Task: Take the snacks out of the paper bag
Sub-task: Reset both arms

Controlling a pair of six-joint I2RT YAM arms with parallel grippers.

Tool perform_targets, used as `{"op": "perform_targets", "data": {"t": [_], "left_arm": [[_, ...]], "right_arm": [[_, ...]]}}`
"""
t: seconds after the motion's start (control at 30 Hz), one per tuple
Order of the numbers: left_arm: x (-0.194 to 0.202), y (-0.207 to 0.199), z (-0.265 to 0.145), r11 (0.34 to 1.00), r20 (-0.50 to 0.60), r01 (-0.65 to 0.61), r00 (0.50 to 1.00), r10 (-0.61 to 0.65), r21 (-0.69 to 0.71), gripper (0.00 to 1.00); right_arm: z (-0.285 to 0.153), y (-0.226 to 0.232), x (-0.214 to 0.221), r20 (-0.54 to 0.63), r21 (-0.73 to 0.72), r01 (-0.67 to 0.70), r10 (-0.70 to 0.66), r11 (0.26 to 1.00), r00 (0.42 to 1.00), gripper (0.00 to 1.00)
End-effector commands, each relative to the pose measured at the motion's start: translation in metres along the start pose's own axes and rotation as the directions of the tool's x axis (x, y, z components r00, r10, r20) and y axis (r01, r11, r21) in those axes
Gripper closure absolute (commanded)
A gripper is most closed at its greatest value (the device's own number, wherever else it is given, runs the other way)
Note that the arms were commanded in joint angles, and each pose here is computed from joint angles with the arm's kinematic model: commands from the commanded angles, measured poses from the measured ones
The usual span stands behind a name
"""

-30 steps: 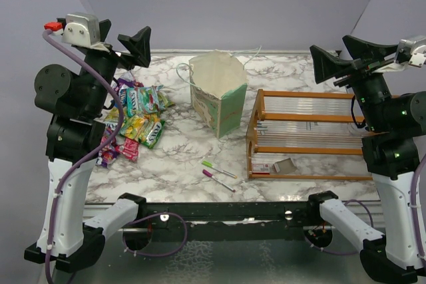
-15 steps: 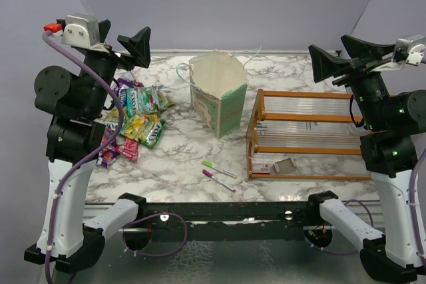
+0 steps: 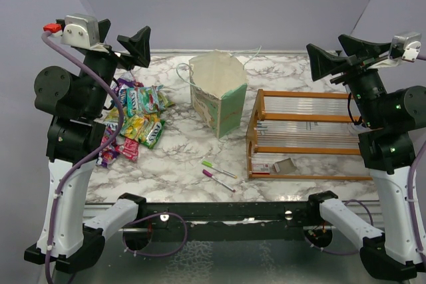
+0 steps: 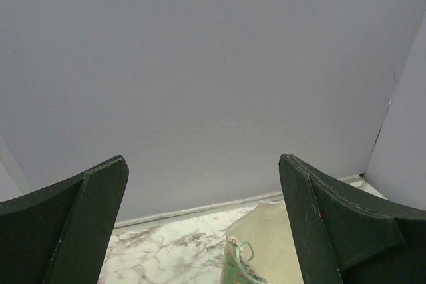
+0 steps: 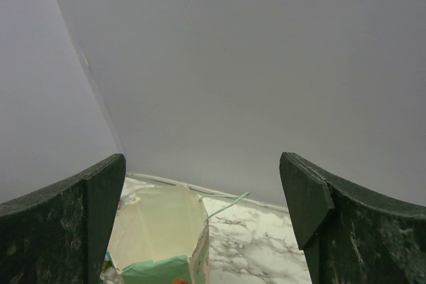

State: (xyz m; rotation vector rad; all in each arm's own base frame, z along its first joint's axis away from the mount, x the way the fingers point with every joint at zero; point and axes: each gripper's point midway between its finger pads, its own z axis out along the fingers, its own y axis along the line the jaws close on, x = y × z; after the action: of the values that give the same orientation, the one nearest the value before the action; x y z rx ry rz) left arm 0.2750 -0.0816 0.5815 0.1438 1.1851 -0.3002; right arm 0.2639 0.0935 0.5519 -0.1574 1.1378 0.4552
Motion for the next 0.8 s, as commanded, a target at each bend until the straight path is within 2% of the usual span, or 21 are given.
{"op": "perform_targets", "data": {"t": [0.0, 0.77], "left_arm": [[-0.011, 0.0, -0.004, 1.0, 0.039, 0.001, 0.999, -0.001, -0.003, 0.01], [-0.006, 0.0, -0.004, 1.0, 0.032, 0.005, 0.999, -0.004, -0.004, 0.01]], "right_arm": [[0.0, 0.0, -0.004, 0.018, 0.006, -0.011, 0.01, 1.0, 1.0, 0.01], [-0.003, -0.01, -0.001, 0.016, 0.065, -0.021, 0.02, 0.998, 1.0, 0.01]]}}
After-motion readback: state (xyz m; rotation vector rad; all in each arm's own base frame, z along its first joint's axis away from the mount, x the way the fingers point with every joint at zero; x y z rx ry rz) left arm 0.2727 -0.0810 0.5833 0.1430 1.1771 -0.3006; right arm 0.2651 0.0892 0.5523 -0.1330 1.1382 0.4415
